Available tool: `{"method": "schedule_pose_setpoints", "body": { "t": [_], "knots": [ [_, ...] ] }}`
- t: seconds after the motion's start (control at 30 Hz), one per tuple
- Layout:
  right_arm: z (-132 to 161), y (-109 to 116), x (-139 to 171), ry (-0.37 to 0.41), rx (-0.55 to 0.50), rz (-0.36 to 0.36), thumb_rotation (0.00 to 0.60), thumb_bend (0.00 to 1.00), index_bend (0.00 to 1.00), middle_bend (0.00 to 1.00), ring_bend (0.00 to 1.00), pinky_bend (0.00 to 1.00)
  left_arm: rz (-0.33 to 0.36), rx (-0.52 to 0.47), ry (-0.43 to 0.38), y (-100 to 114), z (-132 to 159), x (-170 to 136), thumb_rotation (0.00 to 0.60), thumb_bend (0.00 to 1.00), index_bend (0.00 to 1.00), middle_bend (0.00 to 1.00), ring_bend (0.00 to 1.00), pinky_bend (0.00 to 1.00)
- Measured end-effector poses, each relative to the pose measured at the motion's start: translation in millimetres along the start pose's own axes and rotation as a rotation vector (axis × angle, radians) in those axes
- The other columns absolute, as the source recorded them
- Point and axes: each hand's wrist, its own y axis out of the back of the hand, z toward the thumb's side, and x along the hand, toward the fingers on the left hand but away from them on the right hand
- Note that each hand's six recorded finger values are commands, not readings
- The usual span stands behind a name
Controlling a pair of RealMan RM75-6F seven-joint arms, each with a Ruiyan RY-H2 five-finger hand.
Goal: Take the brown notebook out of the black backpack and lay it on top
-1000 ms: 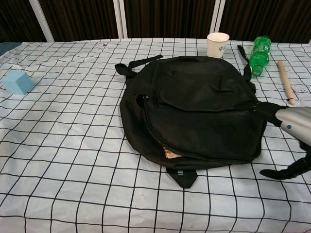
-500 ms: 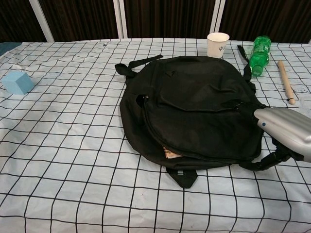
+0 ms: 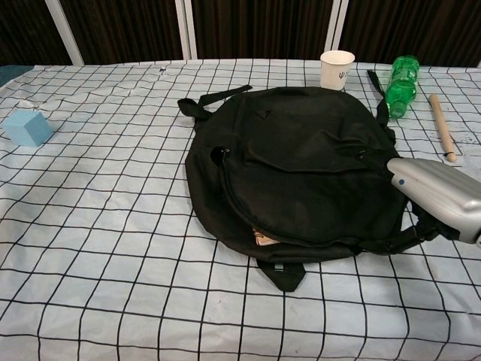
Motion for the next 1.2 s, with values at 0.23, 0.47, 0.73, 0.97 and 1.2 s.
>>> {"method": "schedule_pose_setpoints", "body": {
  "t": [0.23,0.47,0.73,0.97,1.2],
  "knots": [
    [6,2,-6,0.005,-0.038,0.006,0.600,0.14,0.03,0.05,0.05,0.12,0.006,0.001,0.005,0,-1,0,0.600,0.07,0.19,0.15,0.00,0.07],
    [11,3,-17,0.017,-0.031,0.005,0.600,0.18,0.12,0.06,0.05,0.12,0.009,0.000,0.006,1,-1,0,0.600,0.07,0.19,0.15,0.00,0.07],
    [10,-3,-20,-0.001,0.001,0.033,0.600,0.22,0.14,0.06,0.05,0.12,0.011,-0.001,0.008,2,-1,-1,0.600,0.07,0.19,0.15,0.00,0.07],
    [11,-11,-21,-0.017,0.039,0.049,0.600,0.30,0.16,0.06,0.05,0.12,0.014,-0.003,0.006,2,-1,-1,0.600,0.07,0.19,0.15,0.00,0.07],
    [17,-18,-22,-0.033,0.030,0.037,0.600,0.34,0.18,0.06,0.05,0.12,0.017,-0.003,0.006,2,-1,-2,0.600,0.07,0.19,0.15,0.00,0.07]
  ]
}}
